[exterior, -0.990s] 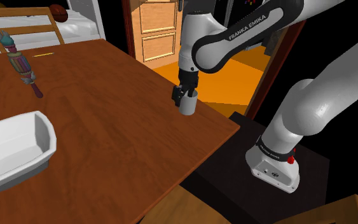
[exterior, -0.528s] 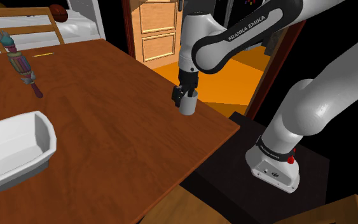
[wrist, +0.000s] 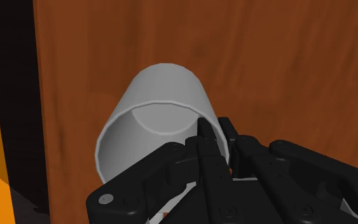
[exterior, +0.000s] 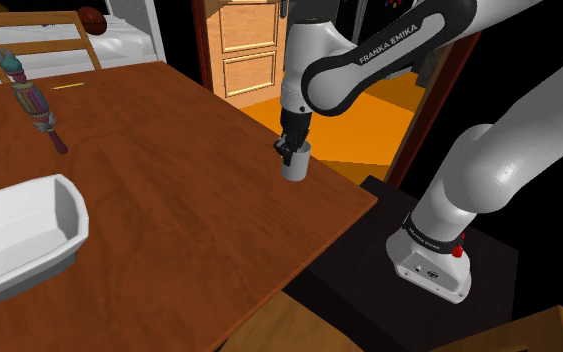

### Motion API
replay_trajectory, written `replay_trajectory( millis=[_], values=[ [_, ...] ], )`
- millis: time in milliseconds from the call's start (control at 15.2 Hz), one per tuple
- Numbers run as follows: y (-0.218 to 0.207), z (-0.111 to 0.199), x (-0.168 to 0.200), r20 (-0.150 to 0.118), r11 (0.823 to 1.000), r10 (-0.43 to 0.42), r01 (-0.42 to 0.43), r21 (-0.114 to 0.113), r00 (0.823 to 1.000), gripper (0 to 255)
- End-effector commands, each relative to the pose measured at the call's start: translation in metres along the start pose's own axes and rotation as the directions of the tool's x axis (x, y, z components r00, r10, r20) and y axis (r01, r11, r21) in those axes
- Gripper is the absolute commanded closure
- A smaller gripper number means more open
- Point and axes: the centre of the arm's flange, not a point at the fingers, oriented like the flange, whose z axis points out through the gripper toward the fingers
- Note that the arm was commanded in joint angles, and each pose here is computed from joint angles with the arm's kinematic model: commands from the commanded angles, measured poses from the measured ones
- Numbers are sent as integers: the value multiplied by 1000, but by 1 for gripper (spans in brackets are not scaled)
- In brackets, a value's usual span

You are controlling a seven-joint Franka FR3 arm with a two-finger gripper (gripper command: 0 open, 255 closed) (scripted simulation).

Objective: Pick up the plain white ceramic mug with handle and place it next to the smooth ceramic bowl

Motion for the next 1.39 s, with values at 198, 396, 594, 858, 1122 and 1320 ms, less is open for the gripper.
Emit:
replay_trajectory(
  millis=[198,396,594,858,1122,1320],
  values=[
    [0,-10,0,1,1000,0,0,0,1000,255],
    [0,-26,1,1,1000,0,0,0,1000,255],
    [0,-42,2,1,1000,0,0,0,1000,255],
    [0,-63,2,1,1000,0,0,0,1000,255],
    [0,-84,3,1,1000,0,0,0,1000,255],
    [0,-100,4,1,1000,0,0,0,1000,255]
  ],
)
